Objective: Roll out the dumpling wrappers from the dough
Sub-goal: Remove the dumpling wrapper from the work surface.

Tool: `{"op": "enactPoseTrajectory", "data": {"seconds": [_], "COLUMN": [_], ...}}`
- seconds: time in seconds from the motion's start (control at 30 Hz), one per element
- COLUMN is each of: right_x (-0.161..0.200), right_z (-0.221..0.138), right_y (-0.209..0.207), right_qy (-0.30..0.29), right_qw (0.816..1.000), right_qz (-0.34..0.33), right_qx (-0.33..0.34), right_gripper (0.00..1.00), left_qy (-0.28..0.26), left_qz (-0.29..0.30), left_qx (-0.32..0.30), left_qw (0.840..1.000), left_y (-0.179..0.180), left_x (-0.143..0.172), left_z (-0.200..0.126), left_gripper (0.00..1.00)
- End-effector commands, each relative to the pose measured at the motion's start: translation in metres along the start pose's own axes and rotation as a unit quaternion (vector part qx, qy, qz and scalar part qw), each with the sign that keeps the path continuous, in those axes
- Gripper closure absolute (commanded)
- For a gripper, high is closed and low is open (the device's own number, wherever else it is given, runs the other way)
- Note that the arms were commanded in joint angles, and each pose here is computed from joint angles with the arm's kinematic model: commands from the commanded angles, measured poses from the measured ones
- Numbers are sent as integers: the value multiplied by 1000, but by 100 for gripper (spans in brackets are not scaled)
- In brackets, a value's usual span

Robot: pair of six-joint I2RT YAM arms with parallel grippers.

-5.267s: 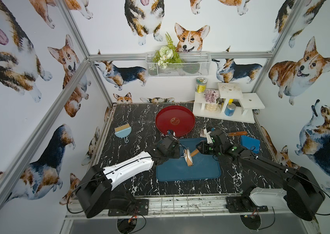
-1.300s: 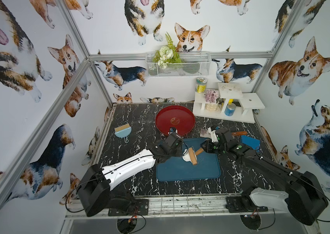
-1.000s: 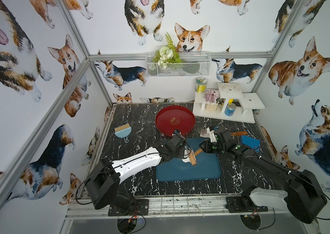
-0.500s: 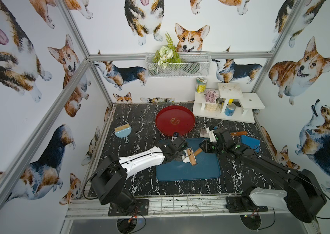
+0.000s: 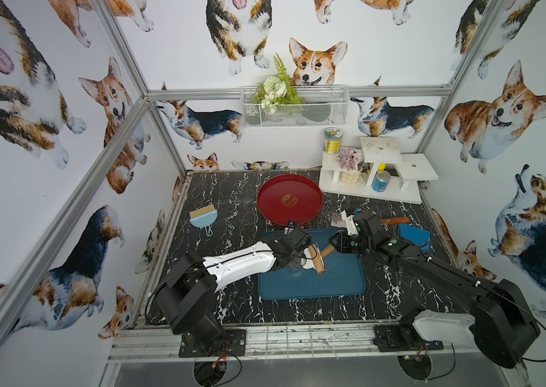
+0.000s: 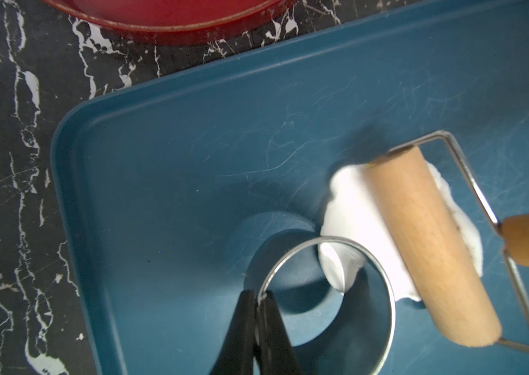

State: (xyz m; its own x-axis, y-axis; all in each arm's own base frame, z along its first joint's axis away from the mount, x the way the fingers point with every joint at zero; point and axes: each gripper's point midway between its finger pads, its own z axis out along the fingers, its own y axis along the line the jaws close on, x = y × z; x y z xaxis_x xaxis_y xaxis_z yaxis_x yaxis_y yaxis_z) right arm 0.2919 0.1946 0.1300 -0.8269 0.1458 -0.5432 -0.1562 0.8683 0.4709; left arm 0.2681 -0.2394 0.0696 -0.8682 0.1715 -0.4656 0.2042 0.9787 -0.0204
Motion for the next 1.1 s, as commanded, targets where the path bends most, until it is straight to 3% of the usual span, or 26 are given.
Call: {"op": "enactPoseTrajectory", "data": {"seconds": [0.0,1.07], "right_x": [12,13], "right_z": [-1,-20], "right_y": [-24,-70], "right_qy": [19,23], "right_qw": [998,990], "right_qz": [-7,-9], "right_qx": [60,141], "right_gripper": [100,100], "left_qy": [3,4], "left_qz": [4,0], "left_qx": [-3,-5], "left_qw": [1000,1000], "left_y": [2,5], "left_x": [3,7], "left_z": [1,2], "left_gripper": [100,100]}}
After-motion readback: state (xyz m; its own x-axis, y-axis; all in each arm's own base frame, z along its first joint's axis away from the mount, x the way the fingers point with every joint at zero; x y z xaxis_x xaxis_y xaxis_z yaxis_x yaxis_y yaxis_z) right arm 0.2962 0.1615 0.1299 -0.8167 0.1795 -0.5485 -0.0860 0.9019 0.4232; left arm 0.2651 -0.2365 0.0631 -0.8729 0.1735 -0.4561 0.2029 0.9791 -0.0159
